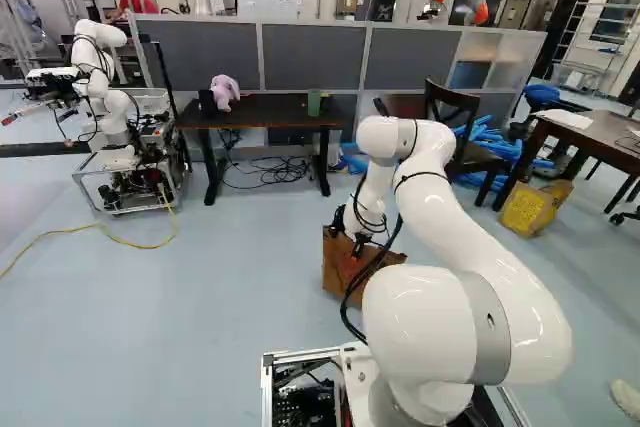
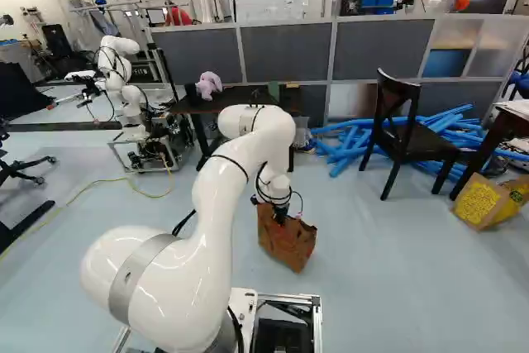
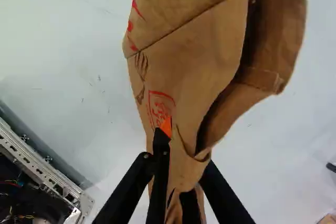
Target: Pick up the bag on the ground and place it on the table
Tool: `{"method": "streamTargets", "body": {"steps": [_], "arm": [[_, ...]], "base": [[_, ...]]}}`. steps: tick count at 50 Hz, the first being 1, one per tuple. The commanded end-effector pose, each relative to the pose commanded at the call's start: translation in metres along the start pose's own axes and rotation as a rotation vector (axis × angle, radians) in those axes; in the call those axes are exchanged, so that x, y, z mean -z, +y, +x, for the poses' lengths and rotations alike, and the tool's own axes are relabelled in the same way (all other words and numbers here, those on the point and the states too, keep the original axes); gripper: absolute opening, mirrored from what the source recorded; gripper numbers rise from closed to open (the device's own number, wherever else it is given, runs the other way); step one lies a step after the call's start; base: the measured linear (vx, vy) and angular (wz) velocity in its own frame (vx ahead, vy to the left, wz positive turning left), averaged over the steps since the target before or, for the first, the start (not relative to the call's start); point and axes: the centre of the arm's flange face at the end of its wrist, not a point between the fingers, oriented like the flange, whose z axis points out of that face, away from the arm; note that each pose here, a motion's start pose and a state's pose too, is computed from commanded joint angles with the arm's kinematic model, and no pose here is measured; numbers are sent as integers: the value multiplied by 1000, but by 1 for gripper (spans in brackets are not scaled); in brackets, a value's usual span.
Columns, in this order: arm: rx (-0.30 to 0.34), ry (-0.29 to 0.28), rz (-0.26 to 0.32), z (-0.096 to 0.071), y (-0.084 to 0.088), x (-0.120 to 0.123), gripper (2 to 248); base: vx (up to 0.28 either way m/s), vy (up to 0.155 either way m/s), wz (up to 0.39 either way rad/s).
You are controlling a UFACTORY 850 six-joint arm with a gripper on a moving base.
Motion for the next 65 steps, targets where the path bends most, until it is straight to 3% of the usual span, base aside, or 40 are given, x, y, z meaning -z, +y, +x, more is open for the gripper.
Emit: {"method": "streamTargets", "body": {"steps": [37,65], "arm": [[-61,-69,44,23,-23,56,21],[-147,-108,67,37,-43,99,21]], "base": [[0,0,0],[0,0,0]]}}
